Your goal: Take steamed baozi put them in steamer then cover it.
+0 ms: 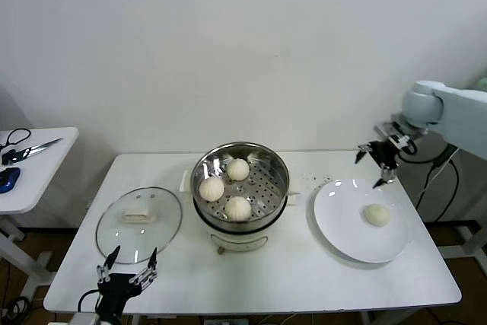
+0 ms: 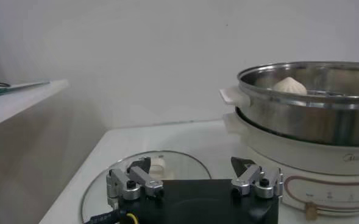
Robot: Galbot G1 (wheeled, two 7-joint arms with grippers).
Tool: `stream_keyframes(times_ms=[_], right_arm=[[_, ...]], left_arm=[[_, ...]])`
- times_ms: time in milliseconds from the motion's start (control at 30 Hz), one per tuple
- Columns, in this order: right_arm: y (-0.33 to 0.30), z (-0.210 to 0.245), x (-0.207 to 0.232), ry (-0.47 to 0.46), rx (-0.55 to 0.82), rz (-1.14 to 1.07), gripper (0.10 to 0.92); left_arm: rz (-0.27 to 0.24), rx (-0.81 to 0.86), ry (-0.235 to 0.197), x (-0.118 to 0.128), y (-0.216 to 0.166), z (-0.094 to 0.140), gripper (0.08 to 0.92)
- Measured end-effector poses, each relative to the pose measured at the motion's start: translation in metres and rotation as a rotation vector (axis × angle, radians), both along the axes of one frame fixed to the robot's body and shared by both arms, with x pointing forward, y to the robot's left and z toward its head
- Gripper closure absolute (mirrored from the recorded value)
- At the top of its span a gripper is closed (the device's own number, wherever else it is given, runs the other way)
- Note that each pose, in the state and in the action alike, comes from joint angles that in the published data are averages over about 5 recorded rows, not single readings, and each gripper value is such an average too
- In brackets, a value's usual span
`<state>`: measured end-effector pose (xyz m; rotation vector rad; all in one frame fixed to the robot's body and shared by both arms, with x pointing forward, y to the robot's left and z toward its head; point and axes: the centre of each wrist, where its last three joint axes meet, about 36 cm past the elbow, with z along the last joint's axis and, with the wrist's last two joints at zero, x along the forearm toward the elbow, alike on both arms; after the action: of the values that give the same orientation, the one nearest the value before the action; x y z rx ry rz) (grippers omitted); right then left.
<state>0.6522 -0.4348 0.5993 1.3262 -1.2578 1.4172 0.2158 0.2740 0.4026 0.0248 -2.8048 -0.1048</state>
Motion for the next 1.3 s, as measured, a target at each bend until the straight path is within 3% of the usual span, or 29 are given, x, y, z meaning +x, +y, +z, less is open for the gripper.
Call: stream_keyframes(times_ms=[500,867,1300], right_arm=[[-0.026,-0.097,-0.008,0.012,-0.034,-0.176,0.2],[-0.027,-0.131,-0.011,0.022,-0.047,-0.224,0.216],[-0.024,-0.136,-0.01,0.017,-0.03,-0.247,0.364]], left_arm=[[0.011,0.004,0.019,-0.005,0.0,-0.006,0.177],[0.009,0.01,0.022,-0.007,0.0,-0.004,0.177],[0.006,0.012,0.025,-0.007,-0.001,-0.005,0.177]])
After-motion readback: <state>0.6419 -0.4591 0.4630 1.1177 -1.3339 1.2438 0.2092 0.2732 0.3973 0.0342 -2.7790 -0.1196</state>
